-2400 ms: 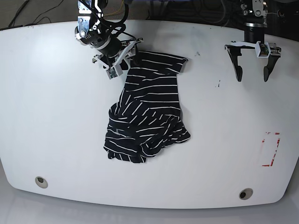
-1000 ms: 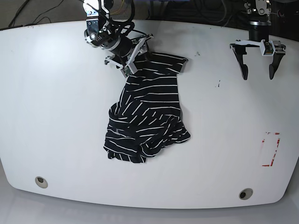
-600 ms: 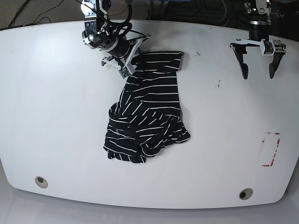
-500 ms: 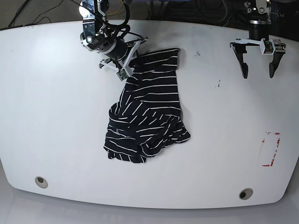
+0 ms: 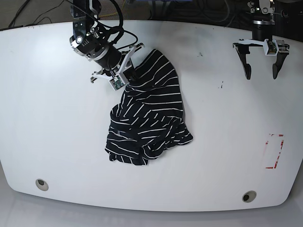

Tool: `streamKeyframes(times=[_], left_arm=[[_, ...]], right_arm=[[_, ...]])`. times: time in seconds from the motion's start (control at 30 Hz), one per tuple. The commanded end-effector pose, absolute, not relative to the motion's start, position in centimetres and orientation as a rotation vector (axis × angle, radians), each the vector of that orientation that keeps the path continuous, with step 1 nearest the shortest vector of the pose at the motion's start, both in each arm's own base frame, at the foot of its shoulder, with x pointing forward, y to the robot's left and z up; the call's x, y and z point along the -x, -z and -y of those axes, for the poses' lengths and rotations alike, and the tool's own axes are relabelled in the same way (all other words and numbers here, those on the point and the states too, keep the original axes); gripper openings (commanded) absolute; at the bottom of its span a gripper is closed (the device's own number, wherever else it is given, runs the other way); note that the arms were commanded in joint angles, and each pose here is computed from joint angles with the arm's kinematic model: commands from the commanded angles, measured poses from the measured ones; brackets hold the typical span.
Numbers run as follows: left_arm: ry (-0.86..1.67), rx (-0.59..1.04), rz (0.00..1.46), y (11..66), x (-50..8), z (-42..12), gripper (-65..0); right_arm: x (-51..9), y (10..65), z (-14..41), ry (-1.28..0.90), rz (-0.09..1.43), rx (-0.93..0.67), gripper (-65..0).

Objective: Layout the t-shirt on the table in an organized manner, then fold the t-shirt properly
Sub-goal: 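Drag the grasped shirt edge away from the shirt with the right gripper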

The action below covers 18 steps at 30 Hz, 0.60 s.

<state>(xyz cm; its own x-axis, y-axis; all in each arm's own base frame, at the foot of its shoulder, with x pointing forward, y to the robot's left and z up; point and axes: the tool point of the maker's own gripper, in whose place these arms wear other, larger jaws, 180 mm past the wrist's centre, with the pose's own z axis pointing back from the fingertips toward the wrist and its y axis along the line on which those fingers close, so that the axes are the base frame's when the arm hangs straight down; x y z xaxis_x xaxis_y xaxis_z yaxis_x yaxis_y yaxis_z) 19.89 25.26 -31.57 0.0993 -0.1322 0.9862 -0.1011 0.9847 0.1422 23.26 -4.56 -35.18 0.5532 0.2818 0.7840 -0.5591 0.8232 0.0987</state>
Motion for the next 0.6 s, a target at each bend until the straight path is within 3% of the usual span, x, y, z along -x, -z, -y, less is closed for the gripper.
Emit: streamKeyframes(times=[0.0,0.23,0.57], left_arm=[[0.038,-0.195,1.521,30.3,-20.1,-25.2,-12.7],[0.040,-0.196,1.530,30.1,-20.4,-25.2,-12.7],[0.055,-0.208,1.609,28.1,-22.9,-25.5,-12.7]], right_arm=[[-24.3,33.4,4.1,-0.513,0.913,-0.400,-65.0],[-27.6,29.7,4.3,-0.499,1.036,-0.466,-65.0],[-33.2,24.4,7.1,-0.489,1.206,-0.400,-65.0]])
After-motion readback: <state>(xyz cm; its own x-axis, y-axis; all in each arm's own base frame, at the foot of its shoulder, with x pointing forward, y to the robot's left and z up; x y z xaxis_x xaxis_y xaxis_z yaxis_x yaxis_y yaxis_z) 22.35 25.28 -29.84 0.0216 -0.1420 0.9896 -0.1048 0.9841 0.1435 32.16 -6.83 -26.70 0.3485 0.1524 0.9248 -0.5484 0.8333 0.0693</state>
